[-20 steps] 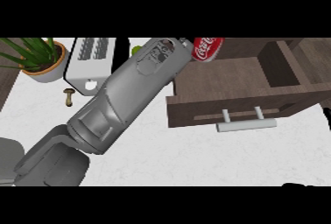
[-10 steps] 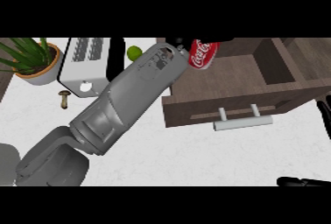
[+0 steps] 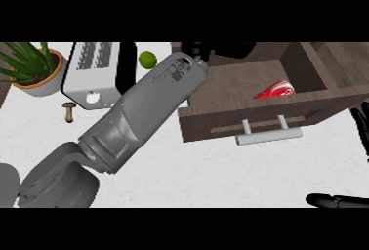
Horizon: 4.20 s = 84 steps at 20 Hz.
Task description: Pick up the can, place it into the drawer and close the drawer
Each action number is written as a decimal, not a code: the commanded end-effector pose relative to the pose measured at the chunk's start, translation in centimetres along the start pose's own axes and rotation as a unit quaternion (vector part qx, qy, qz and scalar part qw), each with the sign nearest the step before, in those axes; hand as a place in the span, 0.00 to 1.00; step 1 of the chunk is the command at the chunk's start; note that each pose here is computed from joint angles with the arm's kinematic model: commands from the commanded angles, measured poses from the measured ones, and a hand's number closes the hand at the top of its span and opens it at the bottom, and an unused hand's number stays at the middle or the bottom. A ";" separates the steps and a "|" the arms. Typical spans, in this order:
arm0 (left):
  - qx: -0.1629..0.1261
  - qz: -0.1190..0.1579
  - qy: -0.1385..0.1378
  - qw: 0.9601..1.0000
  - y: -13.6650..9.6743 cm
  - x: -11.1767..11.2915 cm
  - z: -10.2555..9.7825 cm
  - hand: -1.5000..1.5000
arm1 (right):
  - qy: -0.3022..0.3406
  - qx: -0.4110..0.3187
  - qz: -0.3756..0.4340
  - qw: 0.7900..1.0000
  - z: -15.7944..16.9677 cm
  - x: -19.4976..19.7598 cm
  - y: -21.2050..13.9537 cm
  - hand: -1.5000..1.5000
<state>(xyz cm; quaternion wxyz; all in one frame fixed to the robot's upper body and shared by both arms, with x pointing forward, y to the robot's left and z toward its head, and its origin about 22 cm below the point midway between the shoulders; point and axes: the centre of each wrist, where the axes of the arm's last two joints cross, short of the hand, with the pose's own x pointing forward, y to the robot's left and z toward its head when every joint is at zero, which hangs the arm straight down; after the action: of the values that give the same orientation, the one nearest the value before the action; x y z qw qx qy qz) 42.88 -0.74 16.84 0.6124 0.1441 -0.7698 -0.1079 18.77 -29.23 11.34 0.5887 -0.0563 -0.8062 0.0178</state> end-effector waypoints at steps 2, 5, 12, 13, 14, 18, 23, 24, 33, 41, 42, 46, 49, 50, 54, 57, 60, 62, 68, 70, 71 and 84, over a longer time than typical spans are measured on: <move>0.017 0.003 0.005 1.000 0.2 -0.6 -0.1 0.00 | -0.012 0.006 0.001 1.000 -0.4 0.8 -0.2 0.00; 0.029 0.010 0.006 0.999 0.1 -0.2 -0.1 0.00 | -0.010 0.007 0.007 1.000 0.4 -0.4 -0.5 0.00; 0.041 0.038 0.022 0.998 -0.2 -1.0 0.7 0.00 | -0.055 0.017 0.122 0.991 0.2 2.1 -0.9 0.00; 0.039 0.043 0.024 0.998 0.2 -0.2 -0.1 0.00 | -0.076 0.027 0.134 0.988 0.9 3.1 -0.3 0.00; 0.025 0.051 0.017 0.998 -0.2 -0.4 0.5 0.00 | -0.079 0.025 0.149 0.985 0.1 3.2 -0.6 0.00; 0.035 0.070 0.022 0.997 -0.4 0.0 0.6 0.00 | -0.109 0.052 0.186 0.975 -0.4 3.8 0.4 0.00; 0.034 0.098 0.003 0.995 -0.3 1.1 0.4 0.00 | -0.118 0.052 0.260 0.957 -0.3 4.1 0.9 0.00; 0.045 0.101 0.004 0.994 -0.1 0.6 0.3 0.00 | -0.122 0.056 0.278 0.951 -1.7 3.3 0.6 0.00; 0.043 0.091 0.007 0.995 -0.9 1.8 0.9 0.00 | -0.101 0.096 0.435 0.890 -2.8 -0.3 4.8 0.00; 0.039 0.103 0.008 0.994 0.6 2.9 0.1 0.00 | -0.065 0.105 0.525 0.842 -4.1 -5.4 7.3 0.00; 0.041 0.096 0.012 0.994 0.8 2.4 0.2 0.00 | -0.064 0.099 0.521 0.845 -5.0 -5.5 7.0 0.00; 0.038 0.095 0.017 0.995 4.1 3.8 -1.0 0.00 | -0.058 0.072 0.514 0.853 -4.8 -9.6 8.5 0.00; 0.047 0.093 0.014 0.995 5.9 2.5 -1.0 0.00 | -0.050 0.060 0.514 0.854 -6.9 -10.4 8.6 0.00; 0.057 0.089 0.021 0.994 5.5 2.4 -0.9 0.00 | -0.042 0.064 0.524 0.848 -7.6 -11.1 6.9 0.00; 0.046 0.087 0.010 0.995 8.1 3.0 -1.0 0.00 | -0.045 0.064 0.542 0.837 -8.5 -13.2 9.4 0.00; 0.054 0.089 0.024 0.994 8.9 2.2 -0.4 0.00 | -0.032 0.051 0.550 0.833 -9.6 -14.4 6.8 0.00; 0.046 0.083 0.022 0.995 10.2 3.0 -0.4 0.00 | -0.033 0.048 0.566 0.822 -10.2 -16.1 7.3 0.00; 0.038 0.080 0.021 0.996 11.2 2.0 0.1 0.00 | -0.035 0.037 0.582 0.812 -13.0 -15.2 6.1 0.00; 0.035 0.077 0.041 0.996 12.4 0.7 2.1 0.00 | -0.062 0.003 0.584 0.810 -14.8 -16.3 9.0 0.00; 0.042 0.073 0.033 0.996 14.6 1.3 1.4 0.00 | -0.058 -0.003 0.578 0.814 -15.9 -16.1 10.0 0.00; 0.052 0.087 0.037 0.994 13.1 0.2 1.9 0.00 | -0.067 -0.013 0.580 0.812 -17.5 -15.2 7.9 0.00; 0.033 0.078 0.044 0.995 14.8 -3.4 5.5 0.00 | -0.082 -0.057 0.587 0.804 -22.1 -12.3 9.9 0.00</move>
<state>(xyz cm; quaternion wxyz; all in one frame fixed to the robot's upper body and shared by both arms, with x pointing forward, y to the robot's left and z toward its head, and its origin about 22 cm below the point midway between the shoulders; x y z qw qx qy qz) 37.61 13.11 19.02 0.6464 0.1028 -0.7555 -0.0294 42.20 -21.96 2.68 0.3902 -0.5609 -0.6661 0.2991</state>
